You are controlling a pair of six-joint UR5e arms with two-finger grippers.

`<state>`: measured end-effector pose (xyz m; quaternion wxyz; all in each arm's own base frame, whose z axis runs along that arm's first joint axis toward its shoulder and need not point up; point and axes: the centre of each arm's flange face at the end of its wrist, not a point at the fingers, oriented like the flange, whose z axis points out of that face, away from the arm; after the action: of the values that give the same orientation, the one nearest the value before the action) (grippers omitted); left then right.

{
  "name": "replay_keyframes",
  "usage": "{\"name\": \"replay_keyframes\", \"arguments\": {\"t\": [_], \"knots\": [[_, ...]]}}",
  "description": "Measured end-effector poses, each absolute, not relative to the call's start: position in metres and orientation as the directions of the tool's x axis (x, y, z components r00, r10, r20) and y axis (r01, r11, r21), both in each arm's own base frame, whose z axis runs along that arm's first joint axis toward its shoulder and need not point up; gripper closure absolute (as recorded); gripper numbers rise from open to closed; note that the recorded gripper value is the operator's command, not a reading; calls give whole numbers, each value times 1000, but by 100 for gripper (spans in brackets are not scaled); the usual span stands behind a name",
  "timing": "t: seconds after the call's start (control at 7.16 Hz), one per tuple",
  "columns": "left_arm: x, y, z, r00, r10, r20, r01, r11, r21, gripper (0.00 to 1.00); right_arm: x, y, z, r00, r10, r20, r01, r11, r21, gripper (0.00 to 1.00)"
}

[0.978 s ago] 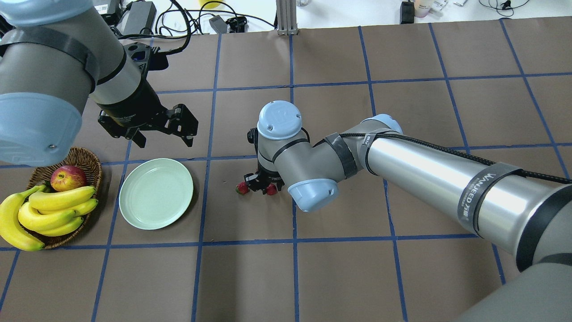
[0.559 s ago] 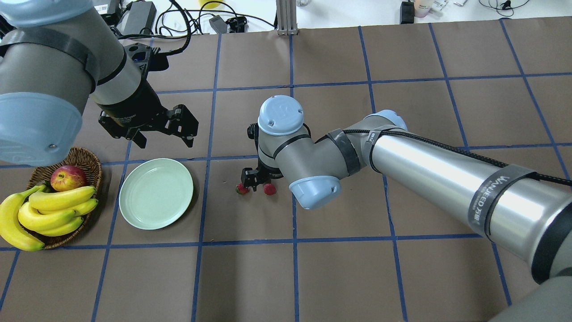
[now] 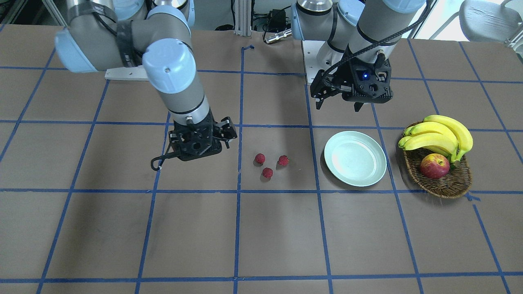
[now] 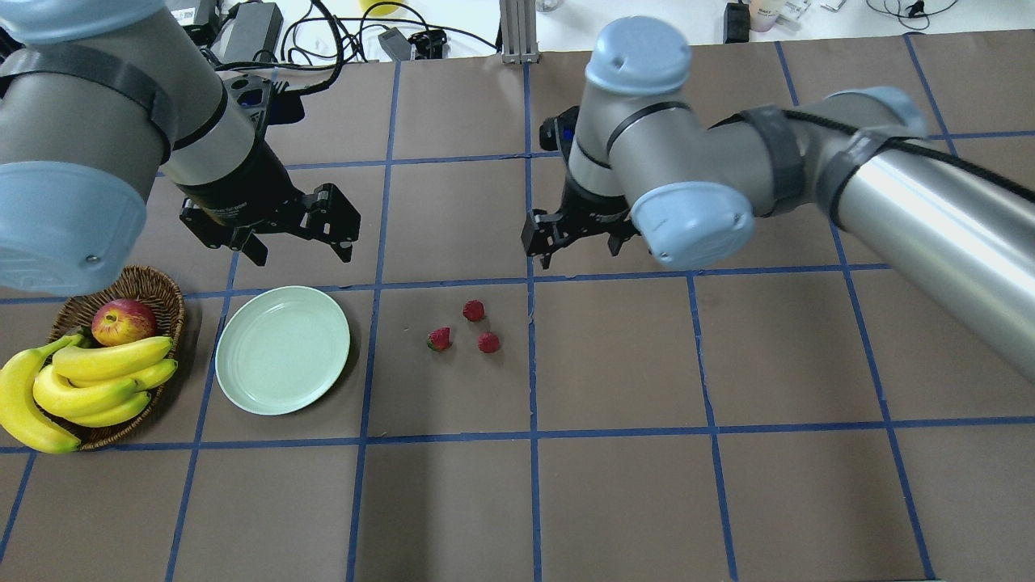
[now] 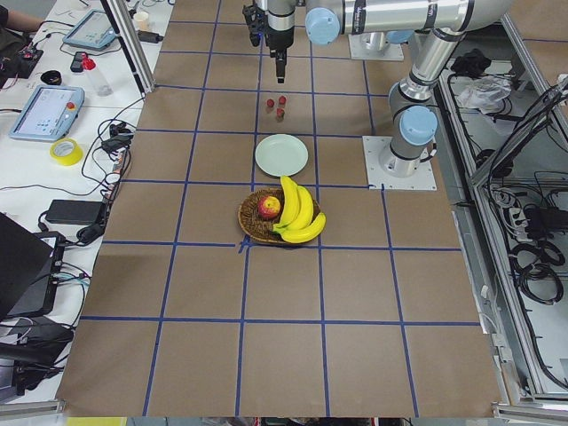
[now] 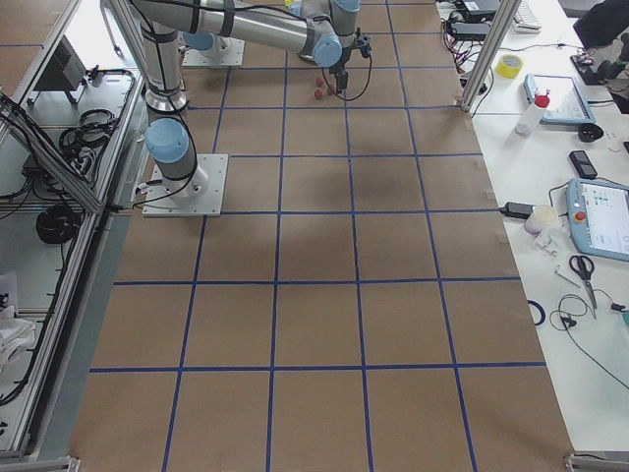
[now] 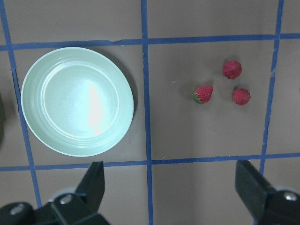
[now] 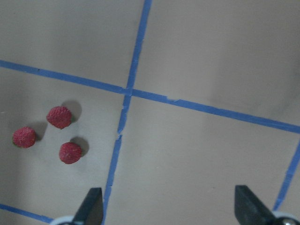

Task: Collect all strawberries into plate
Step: 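Raise the right gripper away while moving the left gripper toward the strawberries, then lower the left gripper onto the strawberry nearest the plate and close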

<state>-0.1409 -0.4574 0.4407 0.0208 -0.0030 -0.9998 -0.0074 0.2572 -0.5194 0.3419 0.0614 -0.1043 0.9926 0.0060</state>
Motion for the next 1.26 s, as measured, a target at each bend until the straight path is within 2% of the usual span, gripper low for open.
{"name": "replay_keyframes", "arguments": {"t": [0.28,0.56,0.98,1.26], "knots": [[-142,-463,429,-997,-19,79,-16,999,35,0,194,-533,386,-985,-150,-89,-149,989,-22,0],[-143,-479,402,-993,-66,99,-64,998,18,0,181,-521,444,-989,-129,-76,-128,992,-24,0],[-151,-482,326,-982,-149,112,-151,988,-10,0,172,-508,516,-993,-119,-18,-118,992,-34,0],[-157,-480,281,-978,-179,108,-177,984,33,0,168,-500,533,-993,-115,-2,-115,992,-61,0]]}}
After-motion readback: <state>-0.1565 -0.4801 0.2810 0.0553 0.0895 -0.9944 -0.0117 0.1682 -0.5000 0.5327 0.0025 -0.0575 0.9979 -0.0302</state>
